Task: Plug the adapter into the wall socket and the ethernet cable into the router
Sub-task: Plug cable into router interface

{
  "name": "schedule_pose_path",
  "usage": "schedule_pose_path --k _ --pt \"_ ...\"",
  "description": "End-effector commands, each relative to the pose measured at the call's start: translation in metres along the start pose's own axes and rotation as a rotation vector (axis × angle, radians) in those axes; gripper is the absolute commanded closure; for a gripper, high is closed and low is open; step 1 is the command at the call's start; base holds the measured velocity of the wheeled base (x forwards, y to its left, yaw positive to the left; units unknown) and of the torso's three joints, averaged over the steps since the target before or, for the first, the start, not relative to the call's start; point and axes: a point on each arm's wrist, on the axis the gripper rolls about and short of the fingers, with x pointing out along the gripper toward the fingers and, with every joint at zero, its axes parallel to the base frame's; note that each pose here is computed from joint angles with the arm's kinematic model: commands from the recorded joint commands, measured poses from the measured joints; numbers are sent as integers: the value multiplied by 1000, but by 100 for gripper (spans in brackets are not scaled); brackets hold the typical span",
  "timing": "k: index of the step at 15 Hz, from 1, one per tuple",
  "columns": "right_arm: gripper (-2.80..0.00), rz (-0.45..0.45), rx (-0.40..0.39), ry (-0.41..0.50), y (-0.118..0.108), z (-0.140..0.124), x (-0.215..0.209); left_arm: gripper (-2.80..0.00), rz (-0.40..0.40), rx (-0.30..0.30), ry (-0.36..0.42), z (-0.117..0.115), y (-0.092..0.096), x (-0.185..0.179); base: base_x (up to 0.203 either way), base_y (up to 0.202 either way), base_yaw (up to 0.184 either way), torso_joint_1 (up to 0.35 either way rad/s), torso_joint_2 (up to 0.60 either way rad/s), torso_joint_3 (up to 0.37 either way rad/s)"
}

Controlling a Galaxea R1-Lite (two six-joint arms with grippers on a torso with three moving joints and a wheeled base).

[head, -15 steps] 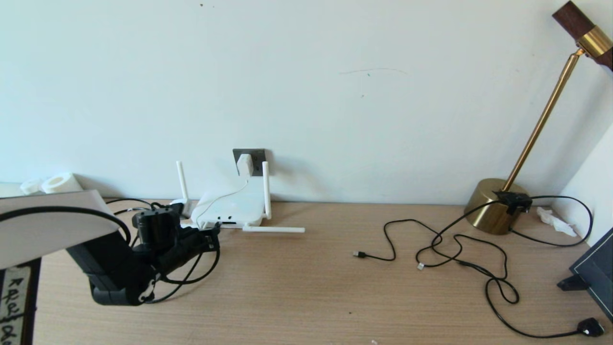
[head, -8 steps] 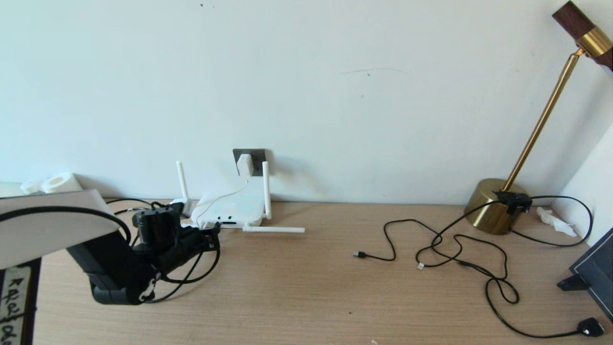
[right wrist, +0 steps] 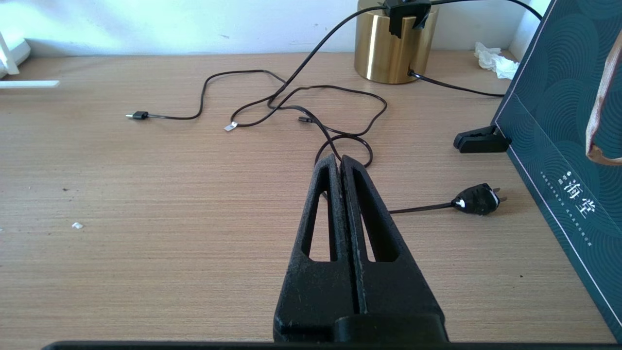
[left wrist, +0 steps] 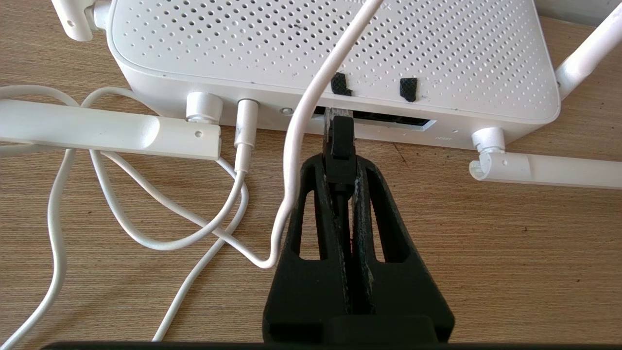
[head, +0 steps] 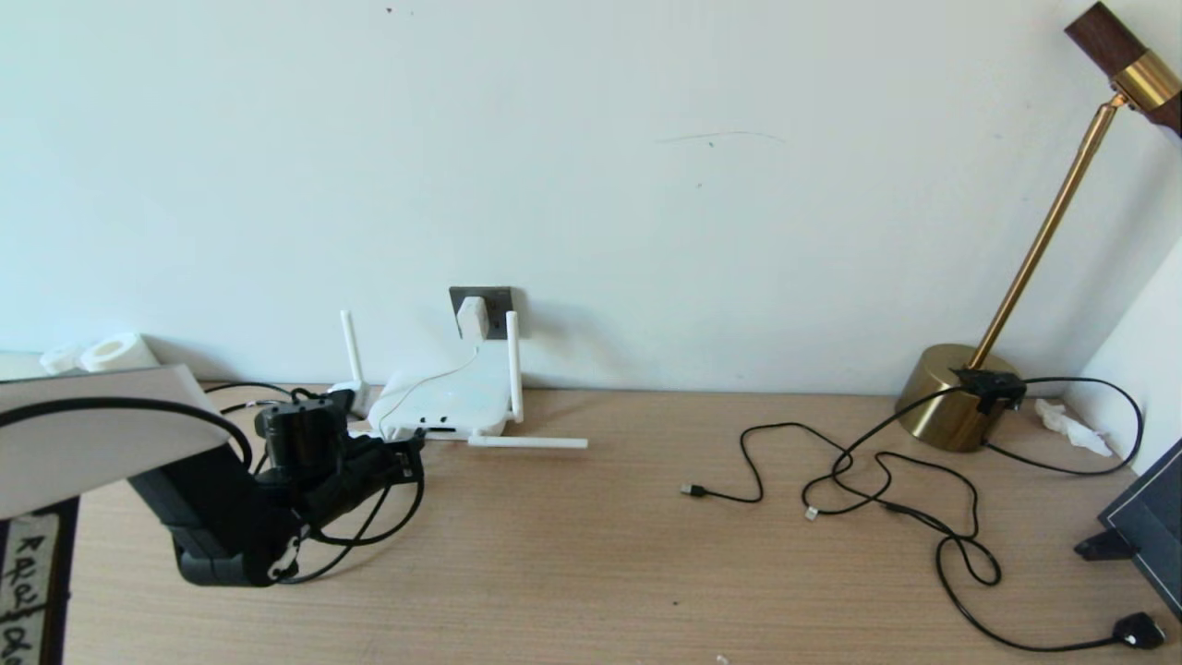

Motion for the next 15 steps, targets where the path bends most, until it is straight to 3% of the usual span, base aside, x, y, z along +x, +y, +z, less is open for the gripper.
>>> schedule_pose_path --k 1,15 --pt "0 1 1 1 0 0 0 0 0 -1 -7 0 0 0 0 0 0 0 0 0" --pt "0 0 1 0 0 0 0 0 1 -2 4 -2 1 -1 0 0 0 0 0 0"
